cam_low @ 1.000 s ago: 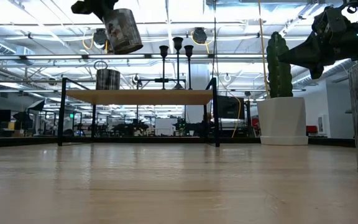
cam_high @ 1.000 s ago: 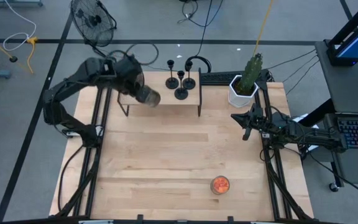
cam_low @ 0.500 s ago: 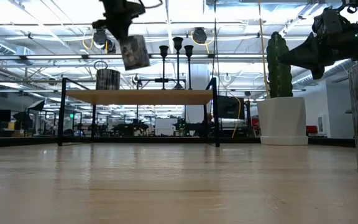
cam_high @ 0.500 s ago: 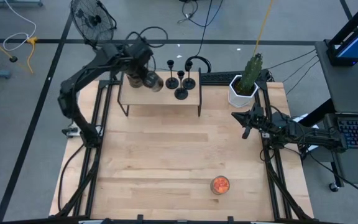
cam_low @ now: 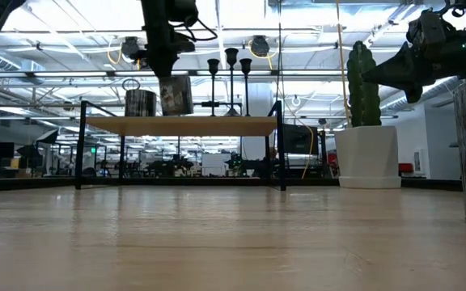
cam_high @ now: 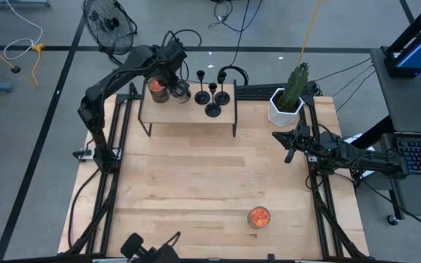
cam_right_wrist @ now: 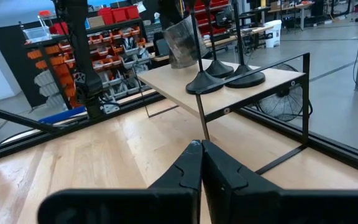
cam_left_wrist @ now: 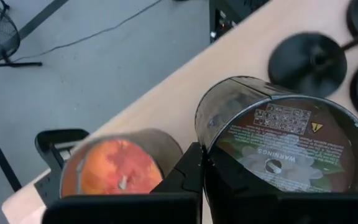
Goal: Pick & Place candle stick holders
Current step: Put the white scented candle on the shelf
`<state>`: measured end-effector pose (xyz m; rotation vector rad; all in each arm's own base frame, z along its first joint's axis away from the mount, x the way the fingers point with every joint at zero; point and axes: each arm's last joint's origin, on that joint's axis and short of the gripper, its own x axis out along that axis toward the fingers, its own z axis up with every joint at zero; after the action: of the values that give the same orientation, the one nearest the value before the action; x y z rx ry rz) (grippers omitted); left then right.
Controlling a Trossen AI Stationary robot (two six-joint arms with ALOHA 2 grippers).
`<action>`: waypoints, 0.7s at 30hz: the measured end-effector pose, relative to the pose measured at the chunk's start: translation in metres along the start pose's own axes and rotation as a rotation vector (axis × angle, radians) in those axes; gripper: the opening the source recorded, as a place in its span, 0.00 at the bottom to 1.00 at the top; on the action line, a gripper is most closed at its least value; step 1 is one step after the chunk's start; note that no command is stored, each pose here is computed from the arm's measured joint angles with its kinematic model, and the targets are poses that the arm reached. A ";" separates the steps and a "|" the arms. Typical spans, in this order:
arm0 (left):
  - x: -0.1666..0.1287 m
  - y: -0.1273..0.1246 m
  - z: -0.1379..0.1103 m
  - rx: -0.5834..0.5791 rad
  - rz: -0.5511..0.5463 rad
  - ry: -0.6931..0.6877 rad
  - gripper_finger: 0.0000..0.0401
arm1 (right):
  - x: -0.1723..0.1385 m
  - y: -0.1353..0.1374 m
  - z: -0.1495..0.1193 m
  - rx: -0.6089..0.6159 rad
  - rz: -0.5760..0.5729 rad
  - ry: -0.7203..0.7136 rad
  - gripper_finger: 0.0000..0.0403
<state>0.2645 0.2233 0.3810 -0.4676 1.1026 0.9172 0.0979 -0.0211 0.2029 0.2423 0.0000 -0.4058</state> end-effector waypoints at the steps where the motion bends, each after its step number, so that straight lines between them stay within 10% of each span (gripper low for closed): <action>1: 0.001 0.002 0.002 -0.002 0.001 -0.008 0.00 | 0.000 0.000 0.000 0.000 0.000 0.000 0.00; 21: 0.010 0.025 0.012 -0.042 -0.030 -0.034 0.00 | 0.000 0.000 0.000 0.000 0.000 0.000 0.00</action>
<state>0.2523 0.2500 0.3795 -0.5001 1.0446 0.9200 0.0979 -0.0211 0.2028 0.2426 0.0003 -0.4058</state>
